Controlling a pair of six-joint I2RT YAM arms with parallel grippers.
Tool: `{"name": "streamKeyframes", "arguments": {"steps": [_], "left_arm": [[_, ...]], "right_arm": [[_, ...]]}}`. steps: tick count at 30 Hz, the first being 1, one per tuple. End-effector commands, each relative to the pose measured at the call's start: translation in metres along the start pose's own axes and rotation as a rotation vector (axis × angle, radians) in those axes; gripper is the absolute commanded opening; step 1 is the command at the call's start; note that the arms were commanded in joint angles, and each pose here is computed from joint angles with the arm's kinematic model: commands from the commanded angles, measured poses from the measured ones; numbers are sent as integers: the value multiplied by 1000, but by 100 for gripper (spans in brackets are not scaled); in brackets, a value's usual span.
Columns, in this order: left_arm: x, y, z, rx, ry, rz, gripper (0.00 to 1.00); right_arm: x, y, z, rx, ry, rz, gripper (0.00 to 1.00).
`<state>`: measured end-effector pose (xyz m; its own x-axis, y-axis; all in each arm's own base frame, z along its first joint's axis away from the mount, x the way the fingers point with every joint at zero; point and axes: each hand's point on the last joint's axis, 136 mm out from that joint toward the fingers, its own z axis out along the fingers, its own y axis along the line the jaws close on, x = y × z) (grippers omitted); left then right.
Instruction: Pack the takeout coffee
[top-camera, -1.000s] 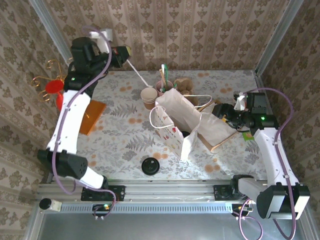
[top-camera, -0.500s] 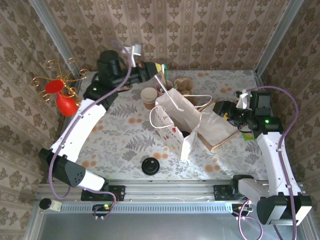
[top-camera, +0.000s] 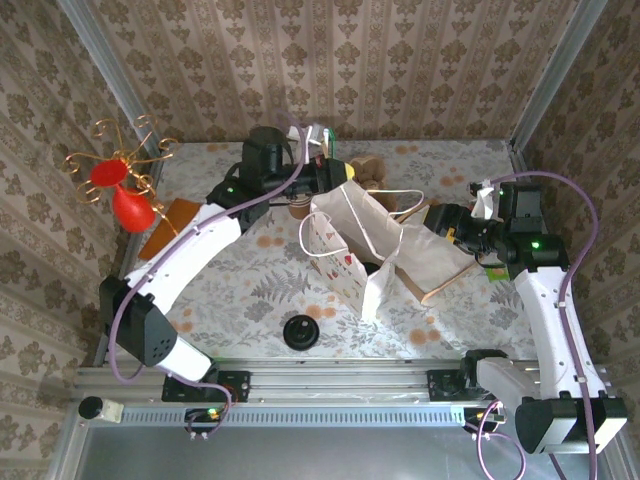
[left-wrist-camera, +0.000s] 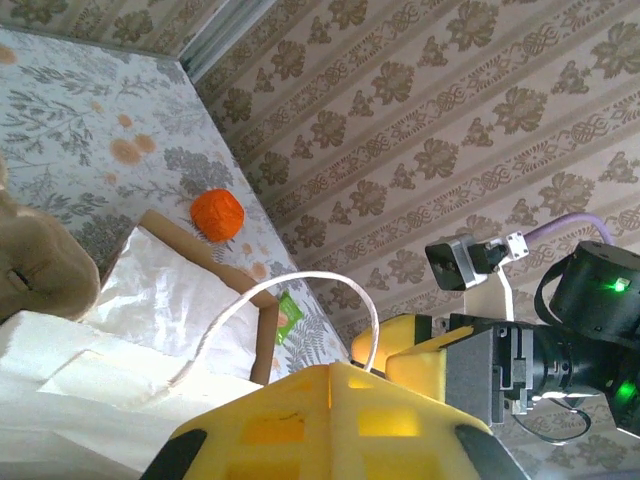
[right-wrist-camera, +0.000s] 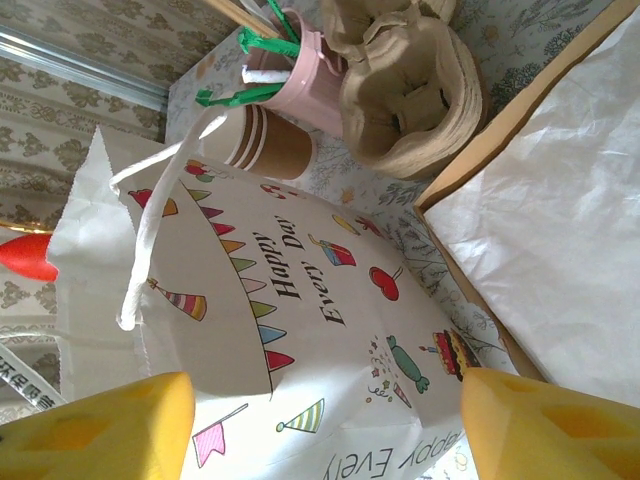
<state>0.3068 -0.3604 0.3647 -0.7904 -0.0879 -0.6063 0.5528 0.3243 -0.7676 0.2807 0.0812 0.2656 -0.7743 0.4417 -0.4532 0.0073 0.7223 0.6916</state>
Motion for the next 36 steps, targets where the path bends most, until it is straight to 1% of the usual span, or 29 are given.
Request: {"name": "streamKeyframes", "arguments": {"steps": [1,2,8,13,17,23,26,31,36], "left_arm": [[1,0,6,1,-2,12,25],[3,2,6,-3,-1,9,32],[4,1,4,-8,1,20,46],[3,-1,1,-11,0,34,52],[-2,-7,-9,-29,-11,70,56],[-14,-13,-37,-87,-63,153,67],[-15,-12,-55,-130,-83,185,73],[-3,3,-89,-222,-91,201,83],[18,27,-128,-315,-128,172,97]], "right_arm": [[2,-1,-3,23,0,-22,73],[2,-2,-4,31,-4,-26,73],[1,-4,-5,51,-7,-33,74],[1,-4,-5,55,-6,-33,75],[3,-7,-4,61,-5,-33,75],[1,-5,-6,64,-5,-37,76],[2,-6,-7,68,-4,-35,76],[3,-5,-10,73,-10,-40,77],[4,-6,-11,84,-10,-42,78]]}}
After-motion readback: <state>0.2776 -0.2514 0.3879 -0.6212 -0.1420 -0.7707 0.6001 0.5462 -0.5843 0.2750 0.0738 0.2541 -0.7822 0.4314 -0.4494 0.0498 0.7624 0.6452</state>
